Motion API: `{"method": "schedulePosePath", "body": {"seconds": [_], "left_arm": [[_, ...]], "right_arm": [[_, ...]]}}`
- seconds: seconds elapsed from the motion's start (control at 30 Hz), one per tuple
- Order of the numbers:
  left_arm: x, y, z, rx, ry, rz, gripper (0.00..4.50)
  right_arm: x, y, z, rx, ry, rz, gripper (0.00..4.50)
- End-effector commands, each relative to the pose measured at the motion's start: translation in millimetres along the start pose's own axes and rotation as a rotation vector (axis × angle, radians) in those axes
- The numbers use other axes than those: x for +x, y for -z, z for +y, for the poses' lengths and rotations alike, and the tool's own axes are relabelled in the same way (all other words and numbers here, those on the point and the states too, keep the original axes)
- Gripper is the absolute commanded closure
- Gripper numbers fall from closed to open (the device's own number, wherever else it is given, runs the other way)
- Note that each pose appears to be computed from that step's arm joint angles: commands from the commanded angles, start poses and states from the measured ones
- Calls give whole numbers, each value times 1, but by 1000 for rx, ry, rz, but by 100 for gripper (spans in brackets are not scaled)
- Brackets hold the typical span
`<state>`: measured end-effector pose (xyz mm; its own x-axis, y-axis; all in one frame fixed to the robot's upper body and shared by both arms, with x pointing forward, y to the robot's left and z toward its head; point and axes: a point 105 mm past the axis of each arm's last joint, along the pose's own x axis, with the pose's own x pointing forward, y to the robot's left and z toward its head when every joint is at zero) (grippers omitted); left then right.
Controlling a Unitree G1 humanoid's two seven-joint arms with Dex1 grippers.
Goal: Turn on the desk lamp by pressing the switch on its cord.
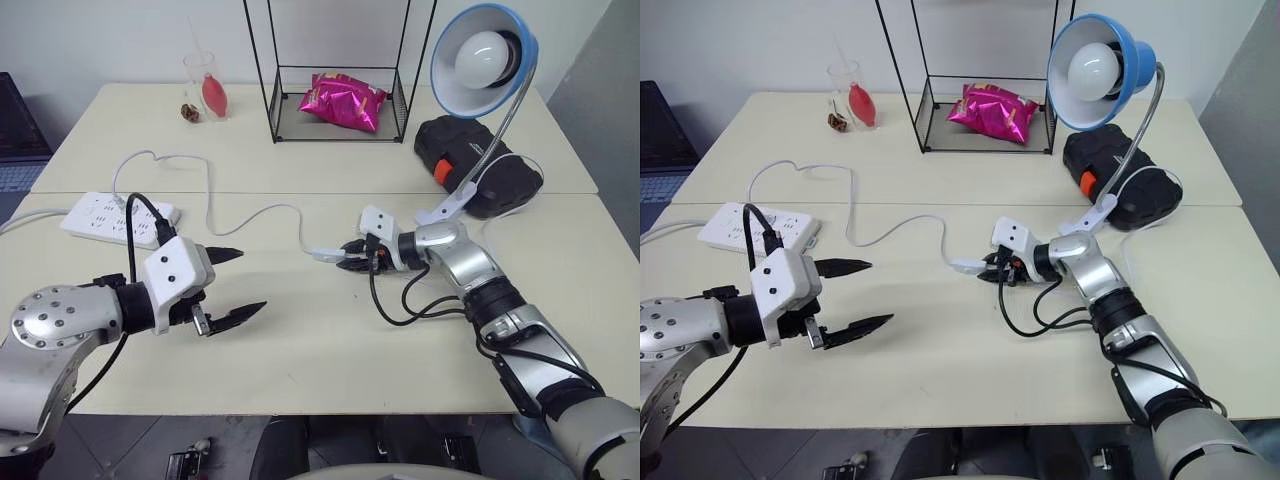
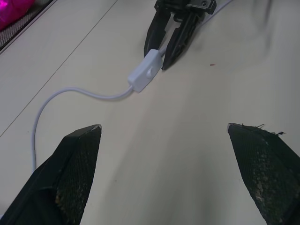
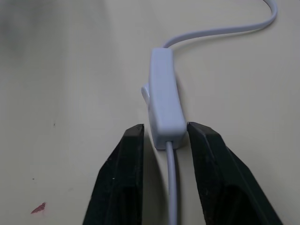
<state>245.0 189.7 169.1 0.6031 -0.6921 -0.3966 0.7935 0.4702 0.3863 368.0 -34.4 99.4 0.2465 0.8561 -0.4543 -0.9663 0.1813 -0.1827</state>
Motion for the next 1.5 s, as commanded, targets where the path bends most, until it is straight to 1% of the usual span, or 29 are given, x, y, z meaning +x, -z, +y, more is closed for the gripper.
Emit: {"method": "schedulePosePath", "body": {"seconds": [0.03,0.07,0.1,0.23,0.33,0.47,0.6,0.73,0.87,1.0,1.2,1.4,1.5], "left_arm": [[-2,-4,8,13,-44,-18,0],[-2,-4,9,12,-52,-23,0],[-1,-4,10,11,-59,-26,0],[1,-6,14,16,-77,-42,0],[6,-13,18,38,-80,-67,0],[17,-24,20,115,-42,-77,0],[30,-32,23,150,-6,-83,0],[48,-34,17,151,68,-88,0],[58,-37,14,149,116,-102,0],[64,-36,10,165,159,-99,0],[69,-34,12,158,187,-123,0],[69,-32,15,128,217,-143,0],[68,-30,14,138,247,-127,0]], "right_arm": [[-4,-17,-5,-46,16,-44,398],[-5,-18,-4,-49,13,-48,414],[-7,-20,-4,-53,11,-52,415],[-16,-33,1,-87,-3,-83,415],[-24,-46,9,-109,-12,-106,415],[-30,-56,28,-138,-42,-106,415],[-29,-61,39,-143,-53,-105,415],[-26,-65,45,-145,-53,-109,415],[-25,-67,48,-149,-57,-110,415],[-25,-69,50,-151,-62,-113,415],[-24,-72,55,-170,-81,-115,415],[-25,-74,59,-185,-99,-118,415],[-25,-74,59,-186,-101,-116,415]]}}
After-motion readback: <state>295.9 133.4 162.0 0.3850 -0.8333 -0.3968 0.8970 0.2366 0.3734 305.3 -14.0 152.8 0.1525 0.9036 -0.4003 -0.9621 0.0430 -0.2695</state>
